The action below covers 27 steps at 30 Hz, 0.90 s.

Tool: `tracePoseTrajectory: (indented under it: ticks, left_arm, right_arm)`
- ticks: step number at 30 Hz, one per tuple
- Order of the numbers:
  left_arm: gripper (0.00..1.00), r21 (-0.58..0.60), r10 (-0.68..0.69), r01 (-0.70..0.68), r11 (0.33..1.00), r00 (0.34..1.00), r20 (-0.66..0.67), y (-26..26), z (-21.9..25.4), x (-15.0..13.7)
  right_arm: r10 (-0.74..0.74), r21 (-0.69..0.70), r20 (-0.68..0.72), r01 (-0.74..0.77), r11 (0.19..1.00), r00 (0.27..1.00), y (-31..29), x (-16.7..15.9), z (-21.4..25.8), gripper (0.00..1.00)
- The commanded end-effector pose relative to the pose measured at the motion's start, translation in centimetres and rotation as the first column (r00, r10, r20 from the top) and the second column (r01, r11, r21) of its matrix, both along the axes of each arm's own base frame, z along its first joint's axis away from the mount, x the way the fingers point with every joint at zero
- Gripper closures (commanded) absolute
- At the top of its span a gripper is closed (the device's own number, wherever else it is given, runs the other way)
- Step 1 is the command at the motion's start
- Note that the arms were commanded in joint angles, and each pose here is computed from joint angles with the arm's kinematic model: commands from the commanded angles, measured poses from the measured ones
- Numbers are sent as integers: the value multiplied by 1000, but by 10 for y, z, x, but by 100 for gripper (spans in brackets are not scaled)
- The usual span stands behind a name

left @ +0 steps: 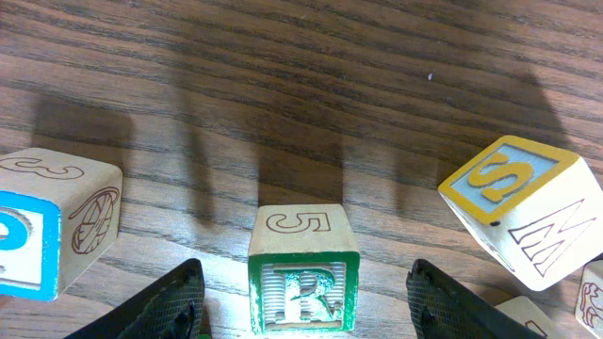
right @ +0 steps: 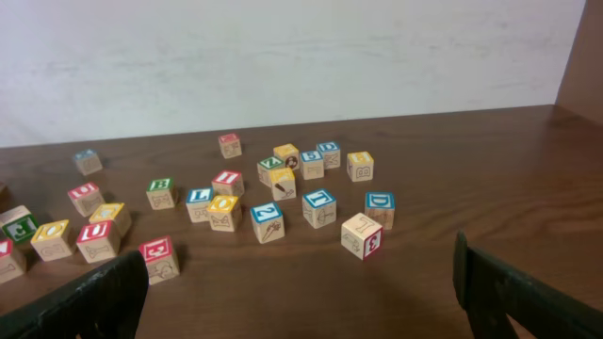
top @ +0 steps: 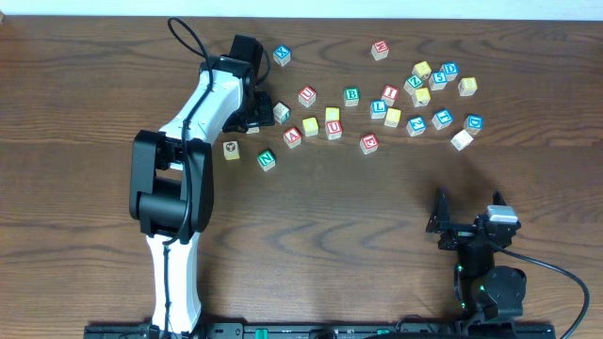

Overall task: Spell out ROBOT
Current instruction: 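Lower the left gripper onto the green R block and close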

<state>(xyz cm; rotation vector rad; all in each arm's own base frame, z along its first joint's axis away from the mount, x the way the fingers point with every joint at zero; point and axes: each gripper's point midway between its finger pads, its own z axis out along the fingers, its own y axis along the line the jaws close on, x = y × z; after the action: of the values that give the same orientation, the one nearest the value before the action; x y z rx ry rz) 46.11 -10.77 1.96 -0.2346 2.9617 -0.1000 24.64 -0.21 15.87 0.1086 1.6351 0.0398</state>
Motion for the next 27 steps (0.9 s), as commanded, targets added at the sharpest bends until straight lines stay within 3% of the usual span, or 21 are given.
tracePoseTrajectory:
  ticks: [1, 15, 27]
  left_arm:
    - [32, 13, -1, 1, 1000, 1000, -11, 3, -7, 0]
    - [32, 21, 0, 1, 1000, 999, -50, 4, -23, -8]
    - [46, 20, 0, 1, 1000, 999, -44, 4, -24, -6]
  right_arm:
    - [-7, 12, 1, 7, 1000, 1000, -2, 0, 0, 1]
    - [-7, 12, 1, 7, 1000, 1000, -2, 0, 0, 1]
    - [-7, 12, 1, 7, 1000, 1000, -2, 0, 0, 1]
